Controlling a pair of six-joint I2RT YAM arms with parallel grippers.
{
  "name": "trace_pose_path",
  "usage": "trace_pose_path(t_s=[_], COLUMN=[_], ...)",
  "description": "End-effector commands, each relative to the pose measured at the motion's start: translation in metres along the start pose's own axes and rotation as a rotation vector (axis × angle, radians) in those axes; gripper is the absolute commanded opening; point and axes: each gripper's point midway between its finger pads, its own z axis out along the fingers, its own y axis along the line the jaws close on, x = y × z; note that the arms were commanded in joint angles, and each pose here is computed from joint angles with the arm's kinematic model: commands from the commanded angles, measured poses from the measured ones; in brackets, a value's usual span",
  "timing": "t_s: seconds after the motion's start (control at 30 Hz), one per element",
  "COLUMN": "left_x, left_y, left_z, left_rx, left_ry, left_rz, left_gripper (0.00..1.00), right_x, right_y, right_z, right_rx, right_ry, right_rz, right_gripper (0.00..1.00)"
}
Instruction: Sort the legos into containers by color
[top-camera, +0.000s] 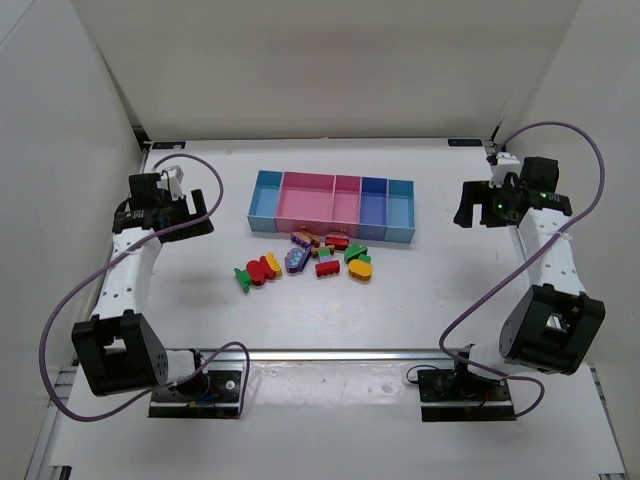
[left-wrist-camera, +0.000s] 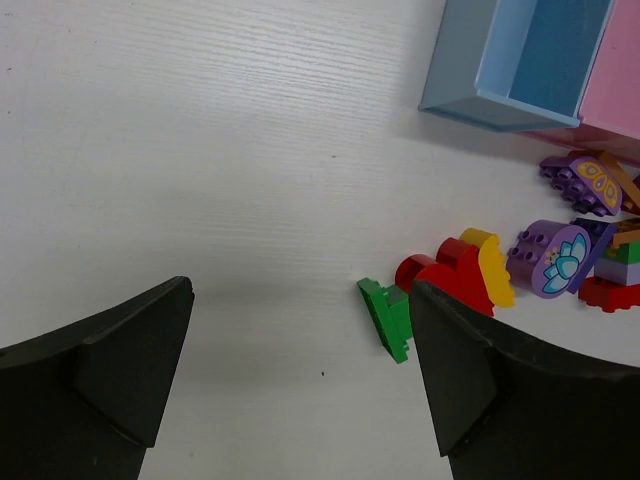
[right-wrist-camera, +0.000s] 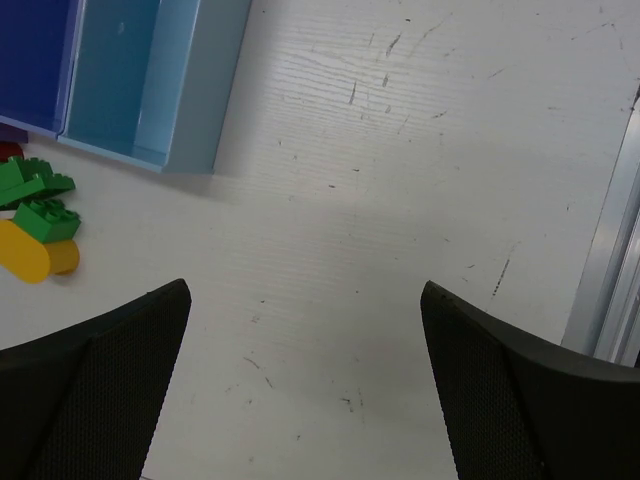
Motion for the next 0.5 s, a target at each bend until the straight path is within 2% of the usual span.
trace_pose_path(t_s=[0.0, 0.1, 0.27, 0.33, 0.37, 0.4, 0.47], left_x=[-0.019, -0.02, -0.012, -0.007, 0.005, 0.016, 0.027], left_y=[-0.004, -0.014, -0.081, -0.099, -0.108, -0.132, -0.142], left_z=[-0.009, -0.015, -0.045, -0.049, -0.05, -0.055, -0.055], left_rx=[0.011, 0.073, 0.445, 0.507, 0.541, 0.6, 0.621], left_ry=[-0.06, -0.07, -0.121, -0.109, -0.062, -0.034, -0.018], left_rz=[0.022, 0.085, 0.284, 0.358, 0.386, 0.469, 0.564], left_gripper=[0.99, 1.0, 0.99, 0.96, 0.95, 0.95, 0.89], right_x=[-0.002, 0.0, 0.004, 0.005, 0.005, 0.005, 0.005], right_y=[-0.001, 0.0, 0.001, 0.004, 0.004, 0.005, 0.004], right_z=[0.003, 0.002, 0.001, 0.001, 0.0, 0.0, 0.0], right_rx=[-0.006, -0.006, -0.01, -0.023, -0.022, -0.026, -0.025], right_ry=[-0.019, -0.017, -0.01, -0.006, -0.008, -0.007, -0.011], right_rz=[-0.011, -0.013, -0.02, -0.027, -0.031, -0.032, -0.034], right_gripper=[0.99, 0.99, 0.99, 0.99, 0.99, 0.99, 0.99])
